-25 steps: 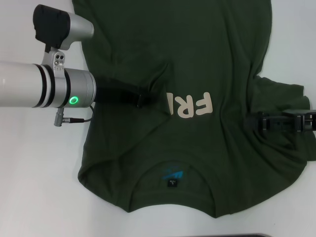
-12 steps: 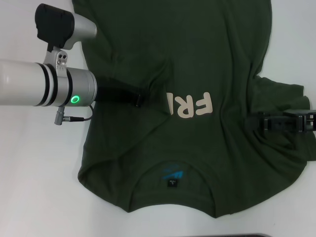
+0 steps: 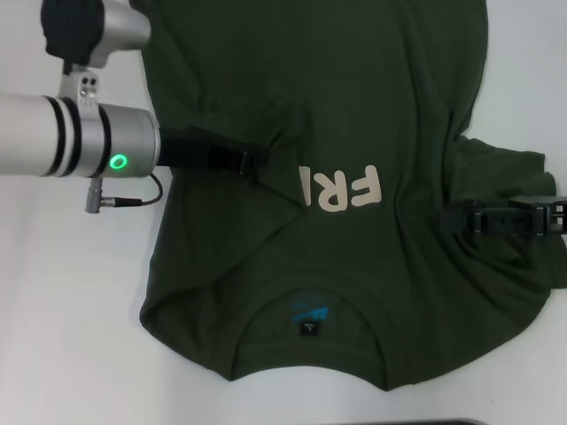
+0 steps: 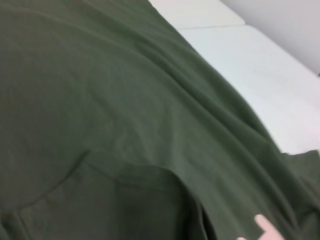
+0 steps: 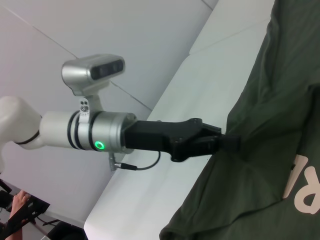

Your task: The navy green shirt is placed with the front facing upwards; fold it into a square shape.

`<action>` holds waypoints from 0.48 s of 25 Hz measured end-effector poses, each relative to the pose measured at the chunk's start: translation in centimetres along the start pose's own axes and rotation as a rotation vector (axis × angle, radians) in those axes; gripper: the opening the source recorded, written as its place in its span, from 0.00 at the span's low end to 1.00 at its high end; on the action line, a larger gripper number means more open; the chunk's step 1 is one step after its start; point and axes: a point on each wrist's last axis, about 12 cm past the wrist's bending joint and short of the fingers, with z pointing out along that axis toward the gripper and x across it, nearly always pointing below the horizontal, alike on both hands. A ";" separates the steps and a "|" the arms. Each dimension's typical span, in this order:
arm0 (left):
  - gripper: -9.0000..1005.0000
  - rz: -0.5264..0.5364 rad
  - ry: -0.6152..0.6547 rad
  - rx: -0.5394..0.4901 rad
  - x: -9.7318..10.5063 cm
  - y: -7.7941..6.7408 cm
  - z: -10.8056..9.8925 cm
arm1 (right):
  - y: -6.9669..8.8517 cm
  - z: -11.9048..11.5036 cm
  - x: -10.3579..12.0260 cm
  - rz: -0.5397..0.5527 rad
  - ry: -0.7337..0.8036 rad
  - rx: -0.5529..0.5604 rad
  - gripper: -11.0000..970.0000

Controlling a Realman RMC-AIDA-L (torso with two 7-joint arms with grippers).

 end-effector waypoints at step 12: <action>0.02 -0.105 0.017 0.162 -0.7 -2.2 1.3 | 0.0 0.2 -0.3 -0.006 0.001 -0.003 0.94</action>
